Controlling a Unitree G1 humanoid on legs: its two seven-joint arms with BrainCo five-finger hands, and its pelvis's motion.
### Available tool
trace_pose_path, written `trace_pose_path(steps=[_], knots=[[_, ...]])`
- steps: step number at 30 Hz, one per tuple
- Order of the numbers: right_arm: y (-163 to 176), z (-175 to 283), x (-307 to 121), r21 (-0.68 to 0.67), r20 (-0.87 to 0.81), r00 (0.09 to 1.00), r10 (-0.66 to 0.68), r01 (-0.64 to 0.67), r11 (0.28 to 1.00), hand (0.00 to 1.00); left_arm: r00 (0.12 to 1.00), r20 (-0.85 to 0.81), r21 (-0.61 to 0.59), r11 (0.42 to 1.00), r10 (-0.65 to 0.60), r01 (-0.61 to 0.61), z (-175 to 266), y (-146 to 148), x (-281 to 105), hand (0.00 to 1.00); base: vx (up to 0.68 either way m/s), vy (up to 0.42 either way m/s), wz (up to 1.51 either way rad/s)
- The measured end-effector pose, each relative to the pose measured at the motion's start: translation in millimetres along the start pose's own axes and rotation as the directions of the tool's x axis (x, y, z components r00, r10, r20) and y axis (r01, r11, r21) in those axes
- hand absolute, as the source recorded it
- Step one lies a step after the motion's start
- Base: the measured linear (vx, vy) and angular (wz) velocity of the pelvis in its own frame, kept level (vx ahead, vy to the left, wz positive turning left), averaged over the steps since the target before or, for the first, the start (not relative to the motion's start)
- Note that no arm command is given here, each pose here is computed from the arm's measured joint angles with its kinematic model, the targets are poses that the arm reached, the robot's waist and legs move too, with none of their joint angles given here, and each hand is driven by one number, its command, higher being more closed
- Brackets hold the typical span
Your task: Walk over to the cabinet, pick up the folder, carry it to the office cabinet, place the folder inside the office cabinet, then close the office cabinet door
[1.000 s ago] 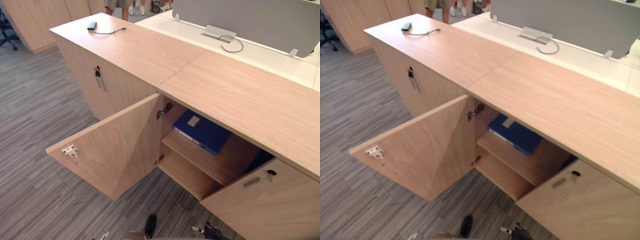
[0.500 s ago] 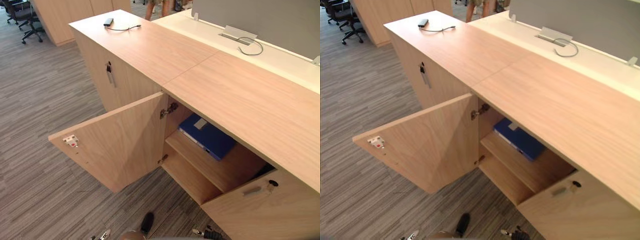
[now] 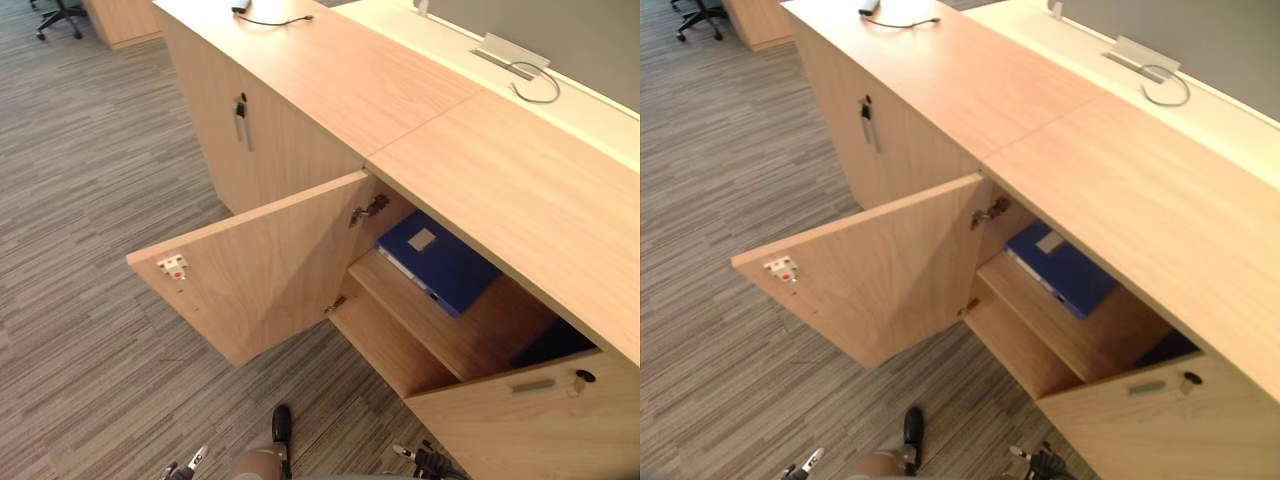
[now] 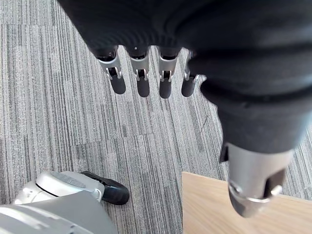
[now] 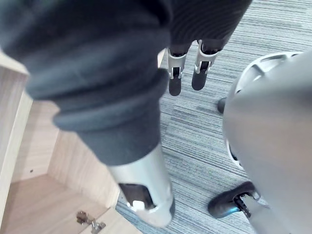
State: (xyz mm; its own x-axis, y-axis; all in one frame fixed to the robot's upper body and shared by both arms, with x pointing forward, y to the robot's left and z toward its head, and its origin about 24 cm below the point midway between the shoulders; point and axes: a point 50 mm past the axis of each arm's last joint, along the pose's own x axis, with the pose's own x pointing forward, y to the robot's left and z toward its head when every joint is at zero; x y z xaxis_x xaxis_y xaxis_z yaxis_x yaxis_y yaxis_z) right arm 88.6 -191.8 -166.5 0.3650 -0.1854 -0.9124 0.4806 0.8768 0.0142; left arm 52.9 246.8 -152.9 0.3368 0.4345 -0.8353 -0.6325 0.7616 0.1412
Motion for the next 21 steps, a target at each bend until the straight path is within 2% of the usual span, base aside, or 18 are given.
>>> trace_pose_path(steps=[6, 12, 17, 21], knots=[[-13.0, -9.9, -2.4, 0.01, -0.025, 0.999, -0.039, 0.04, 0.999, 0.0, 1.0, -0.012, -0.002, 1.0, -0.021, 0.021, -3.7, -9.8, -1.1, 0.0, -0.02, -0.084, -0.13], [-9.4, -8.2, -2.3, -0.035, -0.017, 1.0, -0.02, 0.02, 0.999, 0.0, 0.979, 0.198, 0.043, 0.998, -0.056, 0.049, 45.2, -18.4, -2.0, 0.0, 0.04, -0.012, 0.02], [-6.6, -8.7, -2.3, -0.049, -0.019, 1.0, -0.01, 0.009, 0.999, 0.0, 0.928, 0.373, 0.147, 0.988, -0.013, -0.045, 94.9, -1.9, -3.4, 0.0, 0.02, 0.003, -0.15], [-5.5, -8.8, -2.2, -0.073, -0.024, 1.0, -0.001, 0.0, 0.997, 0.0, 0.869, 0.49, 0.129, 0.981, 0.066, -0.147, 141.3, 18.0, -4.4, 0.0, 0.02, -0.009, -0.16]])
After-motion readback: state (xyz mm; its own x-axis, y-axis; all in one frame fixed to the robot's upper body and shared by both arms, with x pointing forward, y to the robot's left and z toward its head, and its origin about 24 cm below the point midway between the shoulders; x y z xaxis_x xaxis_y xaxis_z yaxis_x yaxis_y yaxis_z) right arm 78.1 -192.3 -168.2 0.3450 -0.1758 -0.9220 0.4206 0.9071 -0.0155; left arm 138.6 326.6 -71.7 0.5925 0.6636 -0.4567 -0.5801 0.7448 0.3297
